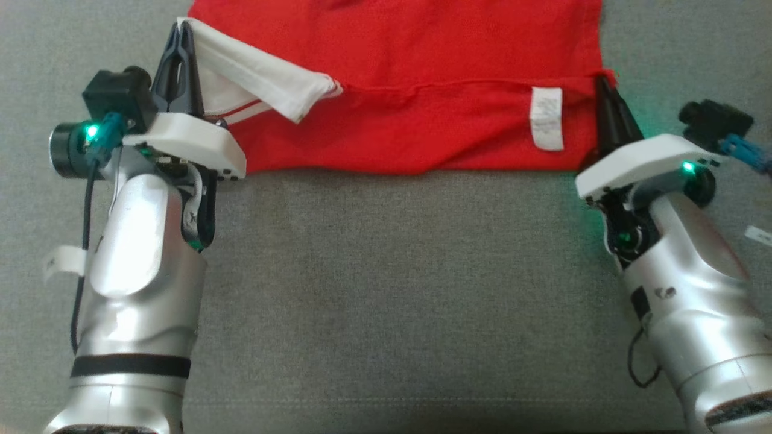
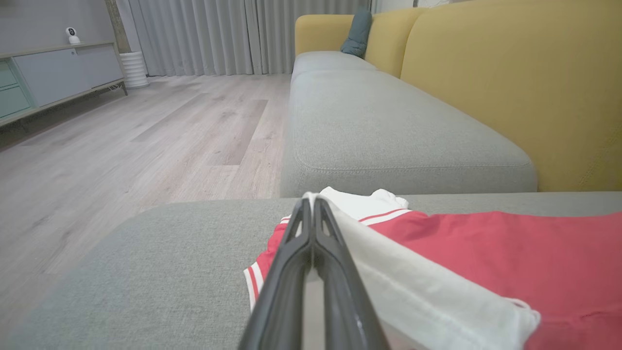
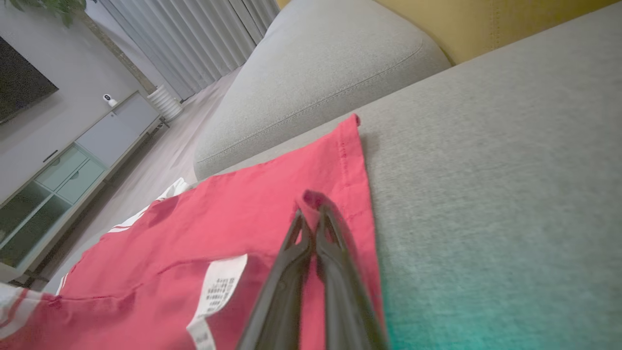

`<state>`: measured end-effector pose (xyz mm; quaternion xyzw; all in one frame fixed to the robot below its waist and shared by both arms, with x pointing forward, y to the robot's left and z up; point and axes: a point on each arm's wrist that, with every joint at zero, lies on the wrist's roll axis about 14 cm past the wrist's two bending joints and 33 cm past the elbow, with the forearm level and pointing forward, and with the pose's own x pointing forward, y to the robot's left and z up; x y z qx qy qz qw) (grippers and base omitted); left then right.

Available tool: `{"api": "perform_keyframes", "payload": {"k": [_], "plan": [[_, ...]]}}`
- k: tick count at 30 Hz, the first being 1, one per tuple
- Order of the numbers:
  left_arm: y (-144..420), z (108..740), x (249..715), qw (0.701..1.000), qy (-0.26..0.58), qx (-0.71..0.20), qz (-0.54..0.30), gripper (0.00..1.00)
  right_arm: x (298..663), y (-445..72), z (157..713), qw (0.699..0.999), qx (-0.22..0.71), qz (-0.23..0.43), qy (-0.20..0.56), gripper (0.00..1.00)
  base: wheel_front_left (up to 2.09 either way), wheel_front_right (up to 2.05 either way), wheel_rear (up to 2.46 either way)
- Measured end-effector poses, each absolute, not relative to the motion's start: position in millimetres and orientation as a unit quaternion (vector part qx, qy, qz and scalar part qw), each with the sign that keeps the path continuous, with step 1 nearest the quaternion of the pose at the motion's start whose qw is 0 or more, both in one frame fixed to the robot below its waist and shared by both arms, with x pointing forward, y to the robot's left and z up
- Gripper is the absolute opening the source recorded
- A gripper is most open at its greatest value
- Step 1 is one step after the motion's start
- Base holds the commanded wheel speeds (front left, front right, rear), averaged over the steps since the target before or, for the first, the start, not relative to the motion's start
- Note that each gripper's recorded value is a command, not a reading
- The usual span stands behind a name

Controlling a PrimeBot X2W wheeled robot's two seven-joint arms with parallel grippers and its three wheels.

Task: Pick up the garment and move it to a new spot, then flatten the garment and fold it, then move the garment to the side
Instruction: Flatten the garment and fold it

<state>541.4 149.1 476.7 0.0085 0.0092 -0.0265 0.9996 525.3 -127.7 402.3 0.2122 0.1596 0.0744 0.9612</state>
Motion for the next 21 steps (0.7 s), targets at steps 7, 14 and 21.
{"api": "perform_keyframes", "payload": {"k": [7, 14, 21], "plan": [[155, 470, 540, 1.0, 0.017, 0.0, -0.007, 1.0, 527, -117, 405, 0.962, 0.21, 0.09, 0.147, 1.0, 0.0, 0.0, 0.0], [163, 440, 497, 0.998, 0.059, -0.027, 0.018, 1.0, 513, -124, 415, 0.966, 0.203, 0.092, 0.133, 1.0, 0.0, 0.0, 0.0], [162, 408, 466, 0.993, 0.107, -0.051, 0.027, 1.0, 487, -129, 402, 0.962, 0.212, 0.082, 0.148, 1.0, 0.0, 0.0, 0.0]]}}
